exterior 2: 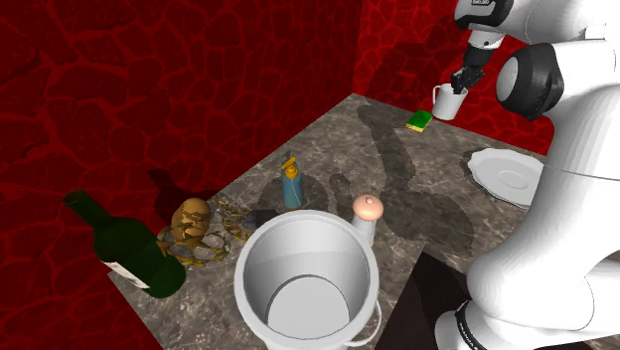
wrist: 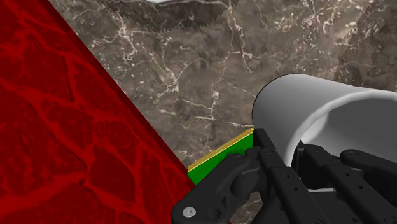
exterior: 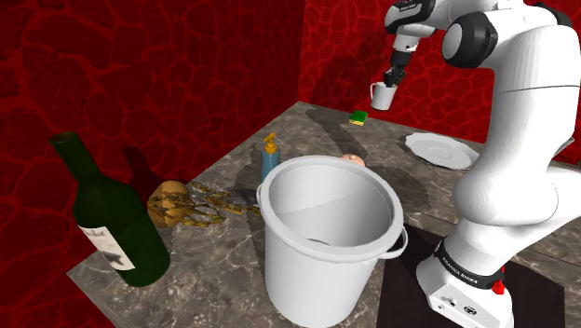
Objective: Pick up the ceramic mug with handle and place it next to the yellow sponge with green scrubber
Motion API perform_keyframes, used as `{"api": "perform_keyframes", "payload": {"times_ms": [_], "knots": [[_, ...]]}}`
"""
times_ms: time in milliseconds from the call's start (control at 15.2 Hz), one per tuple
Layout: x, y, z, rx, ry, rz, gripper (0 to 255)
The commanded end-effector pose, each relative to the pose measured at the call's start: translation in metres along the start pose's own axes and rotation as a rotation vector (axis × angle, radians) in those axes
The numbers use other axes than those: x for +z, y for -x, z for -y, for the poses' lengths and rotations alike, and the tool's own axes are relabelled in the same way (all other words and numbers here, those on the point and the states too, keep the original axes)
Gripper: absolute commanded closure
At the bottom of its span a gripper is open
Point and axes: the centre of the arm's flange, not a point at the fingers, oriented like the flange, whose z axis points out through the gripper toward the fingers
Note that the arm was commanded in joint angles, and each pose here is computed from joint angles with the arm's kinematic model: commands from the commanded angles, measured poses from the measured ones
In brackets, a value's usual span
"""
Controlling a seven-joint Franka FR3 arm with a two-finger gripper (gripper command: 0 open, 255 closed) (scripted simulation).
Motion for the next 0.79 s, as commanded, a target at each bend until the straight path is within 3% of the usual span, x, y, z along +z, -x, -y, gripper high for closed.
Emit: {"api": "perform_keyframes", "payload": {"times_ms": [0, 726], "knots": [[0.01, -0.001, -0.001, 0.0, 0.001, -0.001, 255], [0.068, -0.001, -0.005, 0.0, 0.001, -0.001, 255]]}}
